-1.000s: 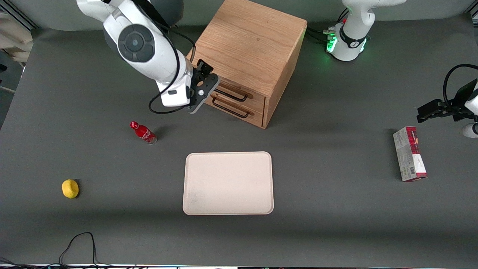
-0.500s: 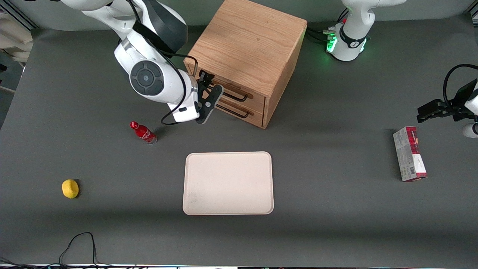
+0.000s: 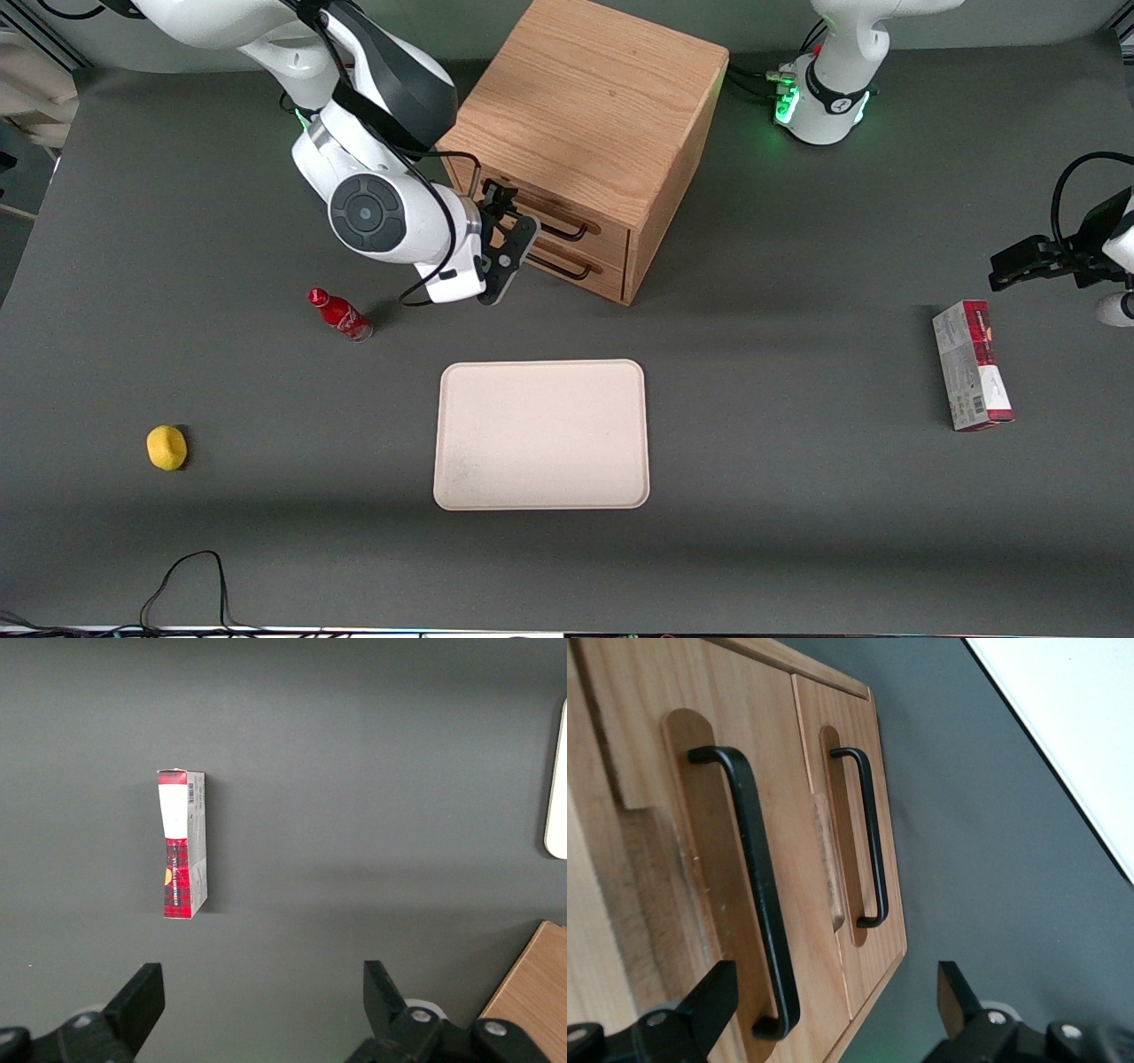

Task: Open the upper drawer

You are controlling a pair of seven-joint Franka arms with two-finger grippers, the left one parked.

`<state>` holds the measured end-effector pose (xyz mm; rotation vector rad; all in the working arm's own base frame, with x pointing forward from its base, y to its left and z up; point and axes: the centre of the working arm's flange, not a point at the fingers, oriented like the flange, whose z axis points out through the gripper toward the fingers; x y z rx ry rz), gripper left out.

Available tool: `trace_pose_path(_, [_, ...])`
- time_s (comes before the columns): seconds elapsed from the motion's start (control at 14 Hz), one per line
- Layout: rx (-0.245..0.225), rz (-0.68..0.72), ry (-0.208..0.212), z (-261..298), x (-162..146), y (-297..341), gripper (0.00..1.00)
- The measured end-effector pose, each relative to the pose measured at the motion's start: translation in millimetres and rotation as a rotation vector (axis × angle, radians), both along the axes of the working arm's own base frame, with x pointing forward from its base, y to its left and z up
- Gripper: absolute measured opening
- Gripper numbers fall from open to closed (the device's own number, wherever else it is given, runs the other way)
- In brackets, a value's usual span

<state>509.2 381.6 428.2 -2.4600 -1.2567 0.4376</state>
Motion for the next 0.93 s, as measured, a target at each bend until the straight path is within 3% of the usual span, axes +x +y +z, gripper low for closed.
trace_pose_path(0.36, [0.010, -0.005, 0.002, -32, -6, 9, 1.00])
trace_pose_path(0.93, [0.014, 0.003, 0.002, -36, -12, 14, 1.00])
